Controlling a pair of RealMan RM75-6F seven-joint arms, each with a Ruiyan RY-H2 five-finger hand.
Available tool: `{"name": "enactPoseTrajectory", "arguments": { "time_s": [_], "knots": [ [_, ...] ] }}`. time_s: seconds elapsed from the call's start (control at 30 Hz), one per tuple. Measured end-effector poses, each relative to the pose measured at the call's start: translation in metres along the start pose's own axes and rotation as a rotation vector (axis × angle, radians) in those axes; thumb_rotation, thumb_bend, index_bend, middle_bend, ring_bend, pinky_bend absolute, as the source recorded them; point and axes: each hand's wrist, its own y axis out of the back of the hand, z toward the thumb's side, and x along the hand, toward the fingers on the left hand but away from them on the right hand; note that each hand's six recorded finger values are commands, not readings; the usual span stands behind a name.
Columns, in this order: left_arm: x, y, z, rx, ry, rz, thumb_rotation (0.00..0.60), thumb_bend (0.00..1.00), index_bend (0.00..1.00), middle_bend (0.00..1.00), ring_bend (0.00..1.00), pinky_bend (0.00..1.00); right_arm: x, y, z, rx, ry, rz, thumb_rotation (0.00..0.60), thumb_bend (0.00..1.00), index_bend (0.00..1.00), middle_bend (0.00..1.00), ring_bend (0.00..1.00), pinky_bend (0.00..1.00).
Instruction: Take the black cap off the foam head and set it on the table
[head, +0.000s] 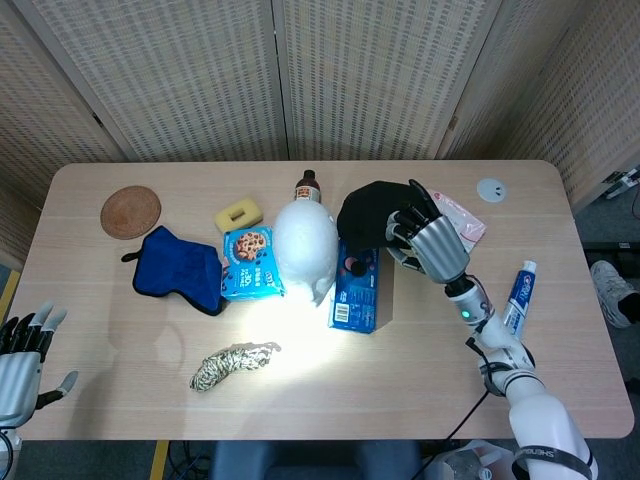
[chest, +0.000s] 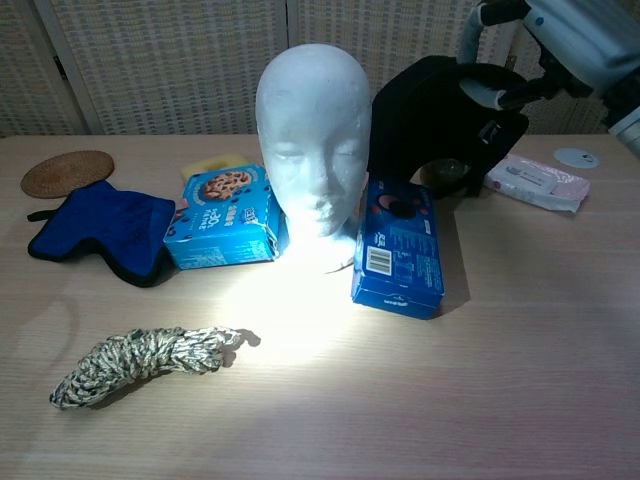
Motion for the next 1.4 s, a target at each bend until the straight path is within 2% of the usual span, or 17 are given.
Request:
{"name": "enactPoseTrajectory", "arguments": {
  "time_s": [0.2, 0.27, 0.33, 0.37, 0.43, 0.5, 0.63, 0.7, 0.8, 1.07, 1.4],
  "knots": [
    [0.001, -0.001, 0.002, 0.002, -0.007, -0.003, 0.600, 0.20, 0.12, 0.05, 0.07, 0.02, 0.020, -0.011, -0.007, 0.007, -0.027, 0.062, 0.600, 0.41, 0.86, 0.47, 0.30, 0.00],
    [0.002, -0.001, 0.002, 0.002, -0.008, -0.005, 0.600, 0.20, 0.12, 0.05, 0.07, 0.02, 0.024, -0.014, -0.011, 0.012, -0.043, 0.084, 0.600, 0.31, 0.84, 0.44, 0.29, 0.00],
    [0.003, -0.002, 0.003, 0.002, -0.009, -0.006, 0.600, 0.20, 0.12, 0.05, 0.07, 0.01, 0.030, -0.018, -0.014, 0.018, -0.057, 0.110, 0.600, 0.15, 0.76, 0.40, 0.26, 0.00],
    [0.003, -0.002, 0.003, 0.002, -0.009, -0.007, 0.600, 0.20, 0.12, 0.05, 0.07, 0.01, 0.033, -0.020, -0.015, 0.022, -0.062, 0.123, 0.600, 0.11, 0.74, 0.39, 0.25, 0.00],
    [0.003, -0.002, 0.004, 0.002, -0.009, -0.008, 0.600, 0.20, 0.12, 0.05, 0.07, 0.01, 0.039, -0.024, -0.017, 0.035, -0.067, 0.152, 0.600, 0.03, 0.65, 0.35, 0.21, 0.00],
    [0.002, -0.002, 0.004, 0.003, -0.009, -0.007, 0.600, 0.20, 0.12, 0.05, 0.07, 0.01, 0.045, -0.027, -0.019, 0.048, -0.069, 0.172, 0.600, 0.00, 0.54, 0.30, 0.16, 0.00],
    [0.002, -0.001, 0.004, 0.002, -0.011, -0.006, 0.600, 0.20, 0.12, 0.05, 0.07, 0.01, 0.054, -0.030, -0.022, 0.061, -0.080, 0.203, 0.600, 0.00, 0.23, 0.16, 0.03, 0.00],
    [0.002, -0.001, 0.004, 0.002, -0.012, -0.005, 0.600, 0.20, 0.12, 0.05, 0.07, 0.01, 0.056, -0.030, -0.023, 0.075, -0.083, 0.215, 0.600, 0.00, 0.10, 0.10, 0.00, 0.00],
    [0.002, -0.002, 0.004, 0.001, -0.014, -0.008, 0.600, 0.20, 0.12, 0.05, 0.07, 0.01, 0.062, -0.032, -0.026, 0.106, -0.087, 0.244, 0.600, 0.00, 0.00, 0.01, 0.00, 0.00],
    [0.003, -0.003, 0.005, -0.008, -0.021, -0.009, 0.600, 0.20, 0.12, 0.05, 0.07, 0.01, 0.079, -0.034, -0.021, 0.101, -0.082, 0.315, 0.600, 0.00, 0.00, 0.00, 0.00, 0.00],
    [0.004, -0.004, 0.009, -0.012, -0.040, -0.009, 0.600, 0.20, 0.12, 0.05, 0.07, 0.01, 0.107, -0.024, 0.001, 0.103, -0.073, 0.415, 0.600, 0.00, 0.00, 0.00, 0.00, 0.00]
  ]
}}
